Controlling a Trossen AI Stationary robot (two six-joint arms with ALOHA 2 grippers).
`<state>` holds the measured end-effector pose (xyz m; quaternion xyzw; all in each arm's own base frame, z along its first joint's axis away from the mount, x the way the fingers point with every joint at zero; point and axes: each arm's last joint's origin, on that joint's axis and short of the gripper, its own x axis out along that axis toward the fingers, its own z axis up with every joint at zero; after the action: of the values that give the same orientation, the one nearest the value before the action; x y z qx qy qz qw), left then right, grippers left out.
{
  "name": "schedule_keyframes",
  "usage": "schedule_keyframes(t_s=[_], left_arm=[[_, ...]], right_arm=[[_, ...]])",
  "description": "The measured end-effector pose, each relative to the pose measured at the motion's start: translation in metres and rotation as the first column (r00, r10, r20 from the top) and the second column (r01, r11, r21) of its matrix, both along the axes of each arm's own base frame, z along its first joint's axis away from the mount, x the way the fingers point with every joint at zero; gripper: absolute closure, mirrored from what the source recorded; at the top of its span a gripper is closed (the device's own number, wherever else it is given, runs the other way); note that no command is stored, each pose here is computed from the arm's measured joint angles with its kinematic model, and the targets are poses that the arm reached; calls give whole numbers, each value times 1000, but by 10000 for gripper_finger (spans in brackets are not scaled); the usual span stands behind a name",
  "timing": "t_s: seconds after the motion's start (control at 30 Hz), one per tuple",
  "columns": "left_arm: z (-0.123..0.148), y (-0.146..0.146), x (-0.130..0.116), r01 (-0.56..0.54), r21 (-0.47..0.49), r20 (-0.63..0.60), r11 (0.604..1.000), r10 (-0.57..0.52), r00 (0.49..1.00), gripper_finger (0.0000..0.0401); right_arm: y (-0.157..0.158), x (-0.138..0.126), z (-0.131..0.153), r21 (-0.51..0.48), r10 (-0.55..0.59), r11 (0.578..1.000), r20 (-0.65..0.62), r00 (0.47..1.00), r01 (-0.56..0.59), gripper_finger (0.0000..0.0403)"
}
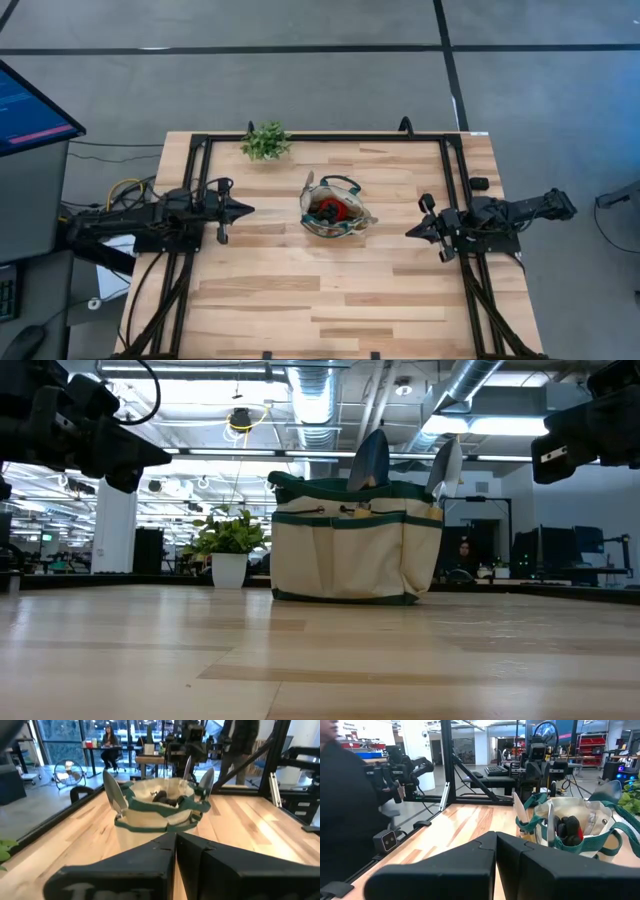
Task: Pick & Place Garden tools in Gardening bag
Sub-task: Return to home position
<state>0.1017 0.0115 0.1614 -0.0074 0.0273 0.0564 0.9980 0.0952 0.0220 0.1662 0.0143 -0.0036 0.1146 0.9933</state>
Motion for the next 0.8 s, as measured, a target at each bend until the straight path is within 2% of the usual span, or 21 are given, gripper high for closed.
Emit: schedule_keyframes(t_s=[0.43,0.8], left_arm=[[-5,0,4,1,-7,-59,1000,-1,998,399],[-4,0,4,1,-6,-49,1000,-2,999,399]], right_arm=[[0,0,0,-1,0,1000,-1,1000,0,403],[0,0,0,-1,0,1000,-1,1000,0,403]])
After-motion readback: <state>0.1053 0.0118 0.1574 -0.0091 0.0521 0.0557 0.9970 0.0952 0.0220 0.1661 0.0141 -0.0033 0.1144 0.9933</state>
